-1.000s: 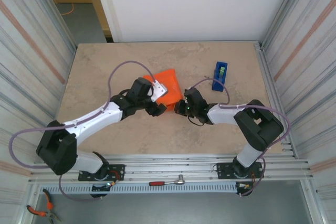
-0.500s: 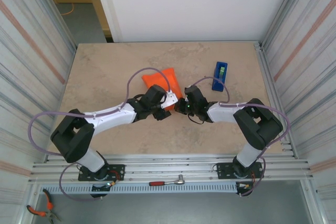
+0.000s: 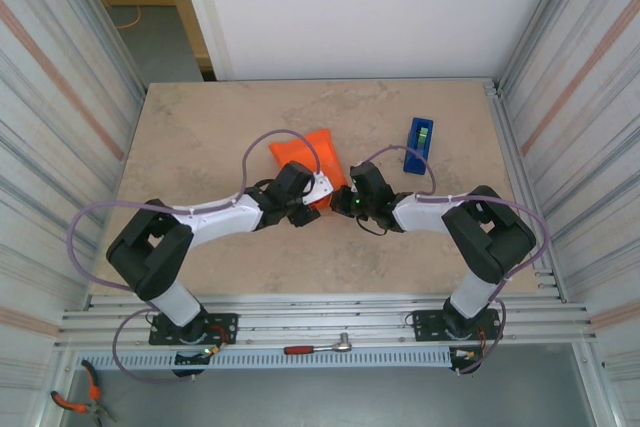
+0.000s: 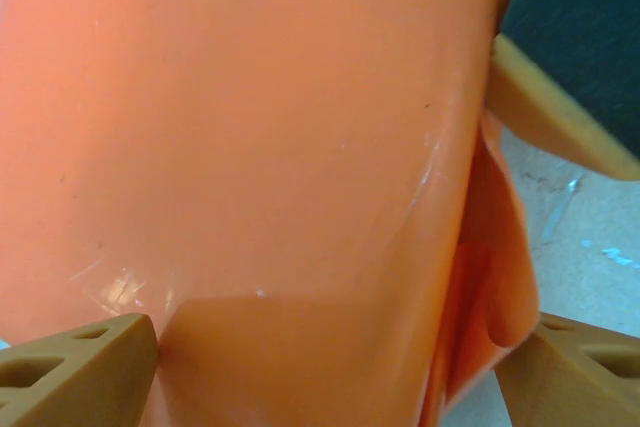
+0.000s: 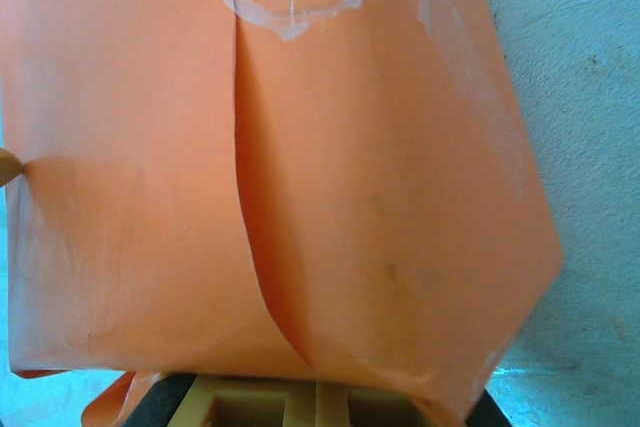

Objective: Wrap the gift box in paper

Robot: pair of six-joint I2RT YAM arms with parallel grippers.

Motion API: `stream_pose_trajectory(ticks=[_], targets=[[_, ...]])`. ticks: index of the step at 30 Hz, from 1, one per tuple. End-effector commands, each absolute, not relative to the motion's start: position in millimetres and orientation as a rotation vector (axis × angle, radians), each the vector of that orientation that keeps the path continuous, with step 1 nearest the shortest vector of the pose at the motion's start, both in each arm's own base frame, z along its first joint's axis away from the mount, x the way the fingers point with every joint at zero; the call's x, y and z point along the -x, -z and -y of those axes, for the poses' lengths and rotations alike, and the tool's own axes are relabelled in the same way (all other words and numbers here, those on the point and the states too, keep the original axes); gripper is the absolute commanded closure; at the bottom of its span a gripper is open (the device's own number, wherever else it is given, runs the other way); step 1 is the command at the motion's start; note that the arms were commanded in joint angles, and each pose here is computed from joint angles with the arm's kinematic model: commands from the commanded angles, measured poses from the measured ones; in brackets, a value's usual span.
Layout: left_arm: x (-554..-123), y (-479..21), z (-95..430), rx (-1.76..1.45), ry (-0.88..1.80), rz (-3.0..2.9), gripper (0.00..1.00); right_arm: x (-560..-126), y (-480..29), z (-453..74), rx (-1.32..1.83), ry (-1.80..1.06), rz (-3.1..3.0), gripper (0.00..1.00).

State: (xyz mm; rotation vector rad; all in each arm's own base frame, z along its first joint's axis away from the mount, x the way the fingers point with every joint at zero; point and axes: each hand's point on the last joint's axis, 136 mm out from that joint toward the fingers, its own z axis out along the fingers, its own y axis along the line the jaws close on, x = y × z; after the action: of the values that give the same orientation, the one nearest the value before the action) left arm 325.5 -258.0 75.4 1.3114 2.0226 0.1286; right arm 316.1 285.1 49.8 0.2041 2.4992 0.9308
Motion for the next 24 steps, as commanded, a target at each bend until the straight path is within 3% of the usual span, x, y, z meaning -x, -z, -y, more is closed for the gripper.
stream_pose_trajectory(ticks=[1,10,15,22,24], targets=[[-331,-73,257,-1.305,-0.158,-2.027,0.16,-320,-55,-287,-0.175,-0.934,-2.490,1.00],[-332,-68,254,-1.309,-0.171,-2.044,0.32,-318,-66,-284,-0.174,-0.938,-2.471,1.00],[-330,-67,255,-1.313,-0.166,-2.052,0.35,-315,-79,-277,-0.169,-0.936,-2.456,1.00],[-331,-68,255,-1.307,-0.160,-2.054,0.36,-319,-106,-217,-0.266,-0.834,-2.419,1.00],[-330,-68,255,-1.308,-0.160,-2.054,0.36,-327,-114,-191,-0.331,-0.825,-2.392,0.91]])
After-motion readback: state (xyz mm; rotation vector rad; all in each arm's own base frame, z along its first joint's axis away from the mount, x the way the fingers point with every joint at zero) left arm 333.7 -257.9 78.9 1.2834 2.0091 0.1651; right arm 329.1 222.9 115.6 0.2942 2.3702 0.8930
